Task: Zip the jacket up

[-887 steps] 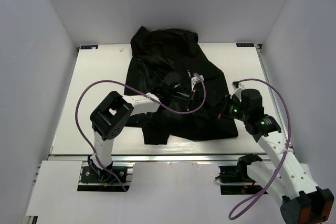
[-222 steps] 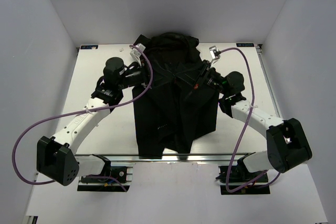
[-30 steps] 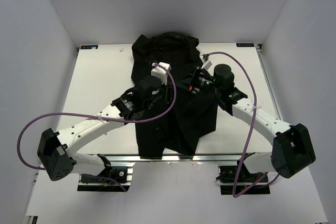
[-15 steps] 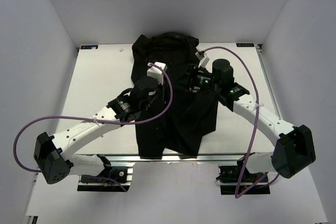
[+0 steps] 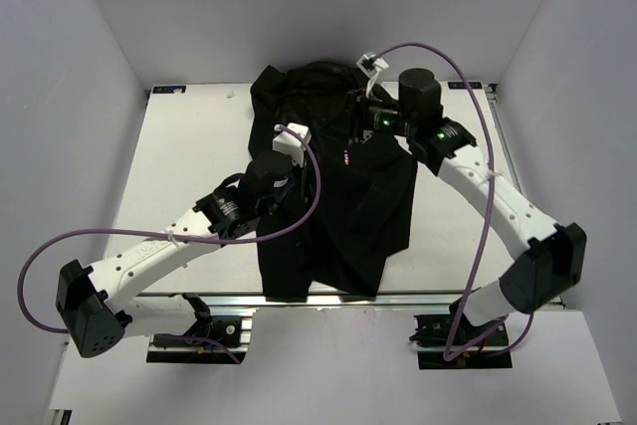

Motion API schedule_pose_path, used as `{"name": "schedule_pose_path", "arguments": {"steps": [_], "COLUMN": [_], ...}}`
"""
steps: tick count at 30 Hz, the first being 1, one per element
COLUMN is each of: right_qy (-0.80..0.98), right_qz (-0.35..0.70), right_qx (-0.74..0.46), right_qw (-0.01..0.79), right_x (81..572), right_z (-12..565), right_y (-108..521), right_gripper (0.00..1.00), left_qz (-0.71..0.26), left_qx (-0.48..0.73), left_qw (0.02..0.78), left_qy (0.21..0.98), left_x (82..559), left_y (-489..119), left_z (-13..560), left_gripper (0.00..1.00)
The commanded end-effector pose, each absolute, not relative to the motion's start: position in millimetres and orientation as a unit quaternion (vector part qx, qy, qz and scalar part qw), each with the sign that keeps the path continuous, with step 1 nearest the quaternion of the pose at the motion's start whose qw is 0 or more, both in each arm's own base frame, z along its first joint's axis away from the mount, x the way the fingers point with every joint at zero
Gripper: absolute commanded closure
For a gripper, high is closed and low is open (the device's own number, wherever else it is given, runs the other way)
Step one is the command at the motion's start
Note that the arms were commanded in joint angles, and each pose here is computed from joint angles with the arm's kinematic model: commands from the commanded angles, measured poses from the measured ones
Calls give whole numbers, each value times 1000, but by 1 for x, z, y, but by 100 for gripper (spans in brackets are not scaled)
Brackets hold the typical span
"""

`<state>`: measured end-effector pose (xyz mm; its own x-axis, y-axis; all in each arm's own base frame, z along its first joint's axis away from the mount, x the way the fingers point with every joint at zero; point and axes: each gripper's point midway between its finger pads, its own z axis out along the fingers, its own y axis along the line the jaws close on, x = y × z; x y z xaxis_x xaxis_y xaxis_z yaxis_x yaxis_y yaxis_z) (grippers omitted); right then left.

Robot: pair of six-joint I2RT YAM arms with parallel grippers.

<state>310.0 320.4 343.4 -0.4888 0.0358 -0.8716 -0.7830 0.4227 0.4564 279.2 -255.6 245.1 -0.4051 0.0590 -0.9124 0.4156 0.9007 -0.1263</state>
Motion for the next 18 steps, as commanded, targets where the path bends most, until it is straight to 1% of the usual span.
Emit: {"name": "schedule_pose_path", "arguments": {"steps": [1, 3, 7, 13, 18], "right_qy": [724, 733, 732, 721, 729], "right_qz": [468, 464, 478, 469, 447], "right_qx": [-305, -309, -330, -368, -371], "right_qw": [405, 390, 356, 354, 362], "right_x": [304, 306, 295, 273, 275], "right_z": [331, 322, 308, 301, 292], "right_y": [336, 342, 352, 364, 366], "right_gripper": [45, 41, 40, 39, 39], "left_qz": [-182, -182, -177, -175, -176], "left_qx": [149, 149, 145, 144, 144], "left_qw": [544, 544, 545, 540, 536], "left_qy": [805, 805, 807, 811, 813], "left_x": [278, 279, 280, 281, 281], "left_y": [-255, -256, -255, -256, -257], "left_z": [261, 262, 262, 259, 256], "left_gripper": [100, 100, 100, 100, 100]}}
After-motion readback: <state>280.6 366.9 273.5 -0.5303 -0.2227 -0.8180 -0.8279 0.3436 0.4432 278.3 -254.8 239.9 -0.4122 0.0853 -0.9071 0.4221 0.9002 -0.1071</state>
